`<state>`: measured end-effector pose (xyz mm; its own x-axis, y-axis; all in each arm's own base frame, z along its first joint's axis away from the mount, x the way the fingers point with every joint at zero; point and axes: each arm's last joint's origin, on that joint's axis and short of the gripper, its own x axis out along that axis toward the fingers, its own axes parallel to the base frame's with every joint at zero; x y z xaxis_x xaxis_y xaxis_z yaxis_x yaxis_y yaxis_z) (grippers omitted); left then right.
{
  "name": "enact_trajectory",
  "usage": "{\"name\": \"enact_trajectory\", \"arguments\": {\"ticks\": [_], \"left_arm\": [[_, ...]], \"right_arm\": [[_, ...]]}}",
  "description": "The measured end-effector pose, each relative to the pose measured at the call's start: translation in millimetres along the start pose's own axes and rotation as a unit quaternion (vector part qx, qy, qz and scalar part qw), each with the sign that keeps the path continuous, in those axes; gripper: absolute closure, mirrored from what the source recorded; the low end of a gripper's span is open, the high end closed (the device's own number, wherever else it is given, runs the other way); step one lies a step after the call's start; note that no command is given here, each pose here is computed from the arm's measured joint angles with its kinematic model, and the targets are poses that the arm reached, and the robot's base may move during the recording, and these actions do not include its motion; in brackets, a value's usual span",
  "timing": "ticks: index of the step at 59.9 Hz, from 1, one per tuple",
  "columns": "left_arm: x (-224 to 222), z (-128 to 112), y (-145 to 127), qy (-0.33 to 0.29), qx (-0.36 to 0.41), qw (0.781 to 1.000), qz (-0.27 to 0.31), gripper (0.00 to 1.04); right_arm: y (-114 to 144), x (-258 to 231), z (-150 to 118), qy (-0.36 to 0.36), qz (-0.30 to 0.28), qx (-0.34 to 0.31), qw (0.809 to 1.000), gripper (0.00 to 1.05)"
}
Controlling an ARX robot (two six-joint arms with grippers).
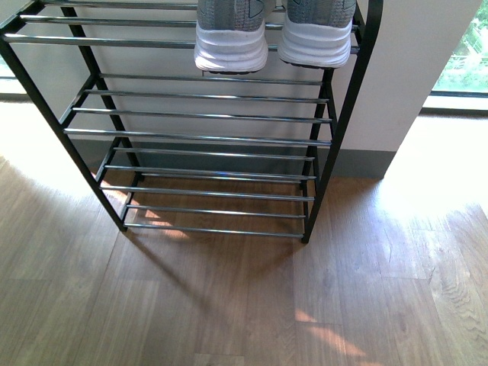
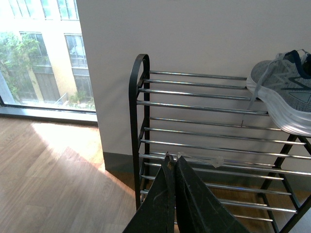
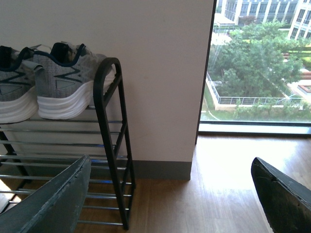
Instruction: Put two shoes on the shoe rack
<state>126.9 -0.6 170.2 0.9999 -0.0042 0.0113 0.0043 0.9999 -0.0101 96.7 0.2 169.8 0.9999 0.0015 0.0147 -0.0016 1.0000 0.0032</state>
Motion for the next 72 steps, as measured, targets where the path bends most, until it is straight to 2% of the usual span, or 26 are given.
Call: {"name": "enact_trajectory", "arguments": {"ticks": [72], "left_arm": [[-29.1, -2.8, 0.1, 0.006, 0.0, 1.0, 0.001, 1.03]], "right_arm": [[0.0, 0.0, 0.0, 0.0, 0.0, 0.0, 1.0, 0.09]]}}
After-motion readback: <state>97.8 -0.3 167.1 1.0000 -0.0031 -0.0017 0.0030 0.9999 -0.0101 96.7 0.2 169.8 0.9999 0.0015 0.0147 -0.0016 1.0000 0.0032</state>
